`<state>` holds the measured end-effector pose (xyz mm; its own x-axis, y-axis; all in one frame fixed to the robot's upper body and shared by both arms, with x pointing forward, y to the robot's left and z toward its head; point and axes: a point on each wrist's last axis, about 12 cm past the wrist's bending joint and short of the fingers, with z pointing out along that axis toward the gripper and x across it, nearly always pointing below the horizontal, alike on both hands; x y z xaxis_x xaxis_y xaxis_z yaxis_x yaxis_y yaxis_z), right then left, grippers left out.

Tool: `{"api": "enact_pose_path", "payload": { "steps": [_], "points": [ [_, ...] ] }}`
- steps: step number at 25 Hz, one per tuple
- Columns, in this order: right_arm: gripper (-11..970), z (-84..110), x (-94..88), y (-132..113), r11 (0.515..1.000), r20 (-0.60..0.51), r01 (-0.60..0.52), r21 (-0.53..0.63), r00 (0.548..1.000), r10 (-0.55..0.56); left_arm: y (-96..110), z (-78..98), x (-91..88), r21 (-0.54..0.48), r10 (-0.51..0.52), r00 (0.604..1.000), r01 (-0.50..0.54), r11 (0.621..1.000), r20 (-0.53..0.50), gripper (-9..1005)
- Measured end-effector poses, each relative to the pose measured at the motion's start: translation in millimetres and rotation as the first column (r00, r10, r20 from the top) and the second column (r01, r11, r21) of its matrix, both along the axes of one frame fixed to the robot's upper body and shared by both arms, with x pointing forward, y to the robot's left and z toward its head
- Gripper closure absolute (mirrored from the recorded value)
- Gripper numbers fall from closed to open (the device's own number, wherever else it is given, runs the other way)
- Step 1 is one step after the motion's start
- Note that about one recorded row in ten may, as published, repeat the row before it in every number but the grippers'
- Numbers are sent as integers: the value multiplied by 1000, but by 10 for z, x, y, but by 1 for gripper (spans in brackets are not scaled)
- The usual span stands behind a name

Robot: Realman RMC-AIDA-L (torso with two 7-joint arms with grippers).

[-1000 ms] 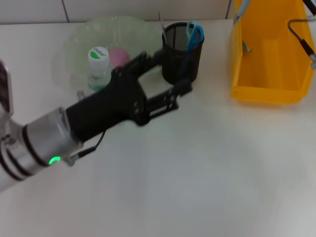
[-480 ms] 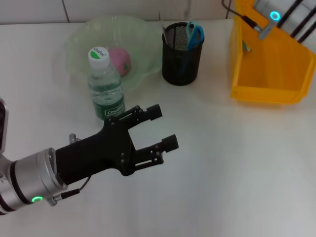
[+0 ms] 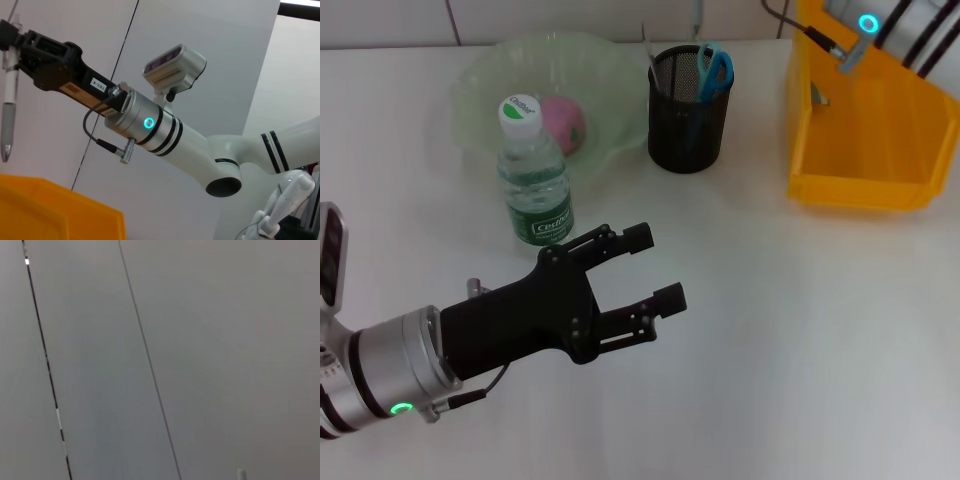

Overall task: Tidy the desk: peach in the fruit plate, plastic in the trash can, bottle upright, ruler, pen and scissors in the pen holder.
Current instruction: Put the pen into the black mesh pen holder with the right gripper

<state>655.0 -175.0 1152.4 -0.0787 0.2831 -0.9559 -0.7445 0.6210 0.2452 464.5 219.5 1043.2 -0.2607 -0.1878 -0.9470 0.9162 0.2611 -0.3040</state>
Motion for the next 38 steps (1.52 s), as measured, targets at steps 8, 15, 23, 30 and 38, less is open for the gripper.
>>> {"api": "enact_pose_path", "payload": {
  "steps": [8, 15, 23, 30, 38],
  "points": [
    [822, -144, -100, -131, 997, -4, 62, 35, 998, -62, -69, -134, -36, 62, 18, 999, -15, 998, -38, 184],
    [822, -279, -134, -88, 996, -13, 92, -15, 996, -92, -176, -213, -34, 131, -10, 999, 17, 991, -49, 183],
    [821, -288, -138, 29, 991, 67, 118, -66, 991, -113, -169, -213, -30, 143, -14, 999, 18, 990, -29, 183],
    [821, -311, -82, 98, 986, 34, 129, -101, 991, -127, -175, -212, -1, 156, -12, 1000, 14, 988, -17, 183],
    [820, -326, -44, 119, 982, 15, 140, -131, 990, -139, -194, -205, 47, 171, -12, 1000, 13, 985, -7, 183]
  ]
}}
